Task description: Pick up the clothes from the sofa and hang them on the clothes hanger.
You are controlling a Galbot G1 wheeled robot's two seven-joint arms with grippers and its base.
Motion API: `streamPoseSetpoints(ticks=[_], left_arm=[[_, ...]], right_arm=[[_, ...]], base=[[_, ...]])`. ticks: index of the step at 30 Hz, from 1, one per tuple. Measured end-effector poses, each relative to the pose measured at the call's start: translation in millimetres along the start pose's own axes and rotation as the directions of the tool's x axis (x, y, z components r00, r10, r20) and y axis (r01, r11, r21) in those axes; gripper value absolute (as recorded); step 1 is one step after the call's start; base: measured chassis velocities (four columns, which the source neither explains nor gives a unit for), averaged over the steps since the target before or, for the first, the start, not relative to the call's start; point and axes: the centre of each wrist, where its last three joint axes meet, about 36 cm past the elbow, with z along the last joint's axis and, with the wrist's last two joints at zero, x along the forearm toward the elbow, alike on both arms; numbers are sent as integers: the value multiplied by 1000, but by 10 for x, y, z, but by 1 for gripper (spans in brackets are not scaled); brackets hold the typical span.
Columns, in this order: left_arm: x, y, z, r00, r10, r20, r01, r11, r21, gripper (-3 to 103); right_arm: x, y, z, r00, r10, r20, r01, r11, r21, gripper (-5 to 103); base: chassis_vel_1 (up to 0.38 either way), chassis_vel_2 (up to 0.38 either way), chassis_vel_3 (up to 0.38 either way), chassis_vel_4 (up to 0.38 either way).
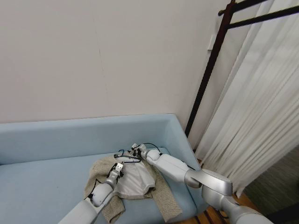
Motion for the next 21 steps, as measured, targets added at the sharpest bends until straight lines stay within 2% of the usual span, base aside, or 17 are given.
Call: streamPoseSetpoints(ticks=[3,6,7,10,12,13,17,20,21], left_arm=[[30,14,40,1000,18,-12,-18,1000,-7,2],[33,26,85,999,23,-22,-24,1000,-16,2],[33,26,85,999,23,-22,-24,1000,-16,2],[13,32,88,999,21,-24,-22,1000,-15,2],[-4,40,69,1000,20,-20,-20,1000,-15,2],[-4,40,69,1000,20,-20,-20,1000,-15,2],[-44,53,55,1000,18,-19,-18,1000,-15,2],[-53,54,53,1000,17,-19,-18,1000,-14,2],[-54,53,52,1000,17,-19,-18,1000,-14,2]], right_arm=[[123,-165,9,998,44,-34,-46,997,-54,74],[275,-306,31,992,76,-100,-92,981,-168,85],[275,-306,31,992,76,-100,-92,981,-168,85],[418,-396,78,983,56,-177,-107,950,-292,98],[498,-412,151,978,28,-209,-101,932,-348,99],[498,-412,151,978,28,-209,-101,932,-348,99],[601,-360,310,975,-11,-224,-85,906,-415,100],[610,-323,369,973,-16,-232,-85,903,-421,103],[606,-305,399,972,-15,-235,-87,903,-420,100]], base=[[0,0,0,0],[0,0,0,0],[0,0,0,0],[0,0,0,0],[0,0,0,0],[0,0,0,0],[0,0,0,0],[0,0,0,0],[0,0,0,0]])
